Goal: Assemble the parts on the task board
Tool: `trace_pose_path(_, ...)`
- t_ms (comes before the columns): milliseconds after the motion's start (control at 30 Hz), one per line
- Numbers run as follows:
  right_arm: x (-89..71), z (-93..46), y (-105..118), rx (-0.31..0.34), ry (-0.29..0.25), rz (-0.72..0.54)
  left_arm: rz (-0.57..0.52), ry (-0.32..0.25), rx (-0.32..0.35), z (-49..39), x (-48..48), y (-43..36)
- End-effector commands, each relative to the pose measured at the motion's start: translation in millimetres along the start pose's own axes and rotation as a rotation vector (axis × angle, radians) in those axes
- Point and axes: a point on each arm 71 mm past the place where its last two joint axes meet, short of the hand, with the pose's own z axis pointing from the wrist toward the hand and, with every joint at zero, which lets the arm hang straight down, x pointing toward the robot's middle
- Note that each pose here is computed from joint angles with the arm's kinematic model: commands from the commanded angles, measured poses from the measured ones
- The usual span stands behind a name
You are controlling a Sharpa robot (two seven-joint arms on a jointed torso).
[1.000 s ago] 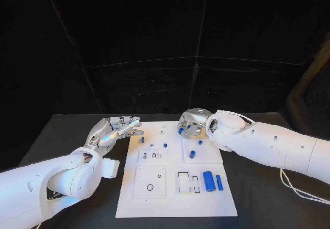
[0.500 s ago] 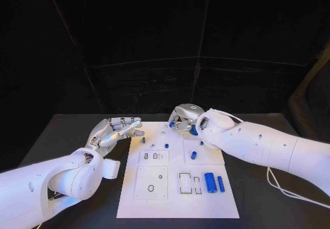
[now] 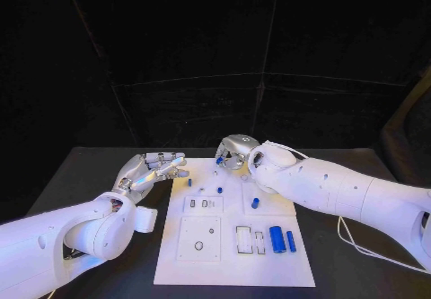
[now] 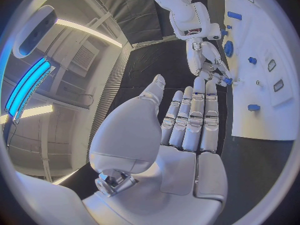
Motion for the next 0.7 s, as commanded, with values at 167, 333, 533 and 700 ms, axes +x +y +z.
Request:
trace_pose_path(167,1.4,4.2,-0.9,0.025,0.026,-0.035,-0.004,0.019,0.005,1.2,1.6,-1.8)
trace_pose_path(333,3.3,5.6,-0.7,0.034,0.047,-0.049,-0.005,0.021,0.004,1.6,1.7,-2.2)
trace_pose_path(533,4.8,6.8,0.6,0.043,0.062,-0.057,-0.005,0.022,0.003,2.0,1.4,-2.5)
trace_pose_path(700,4.0,7.5,1.1,0.042,0.05,-0.055,-0.005,0.022,0.002,2.3,1.1,-2.7)
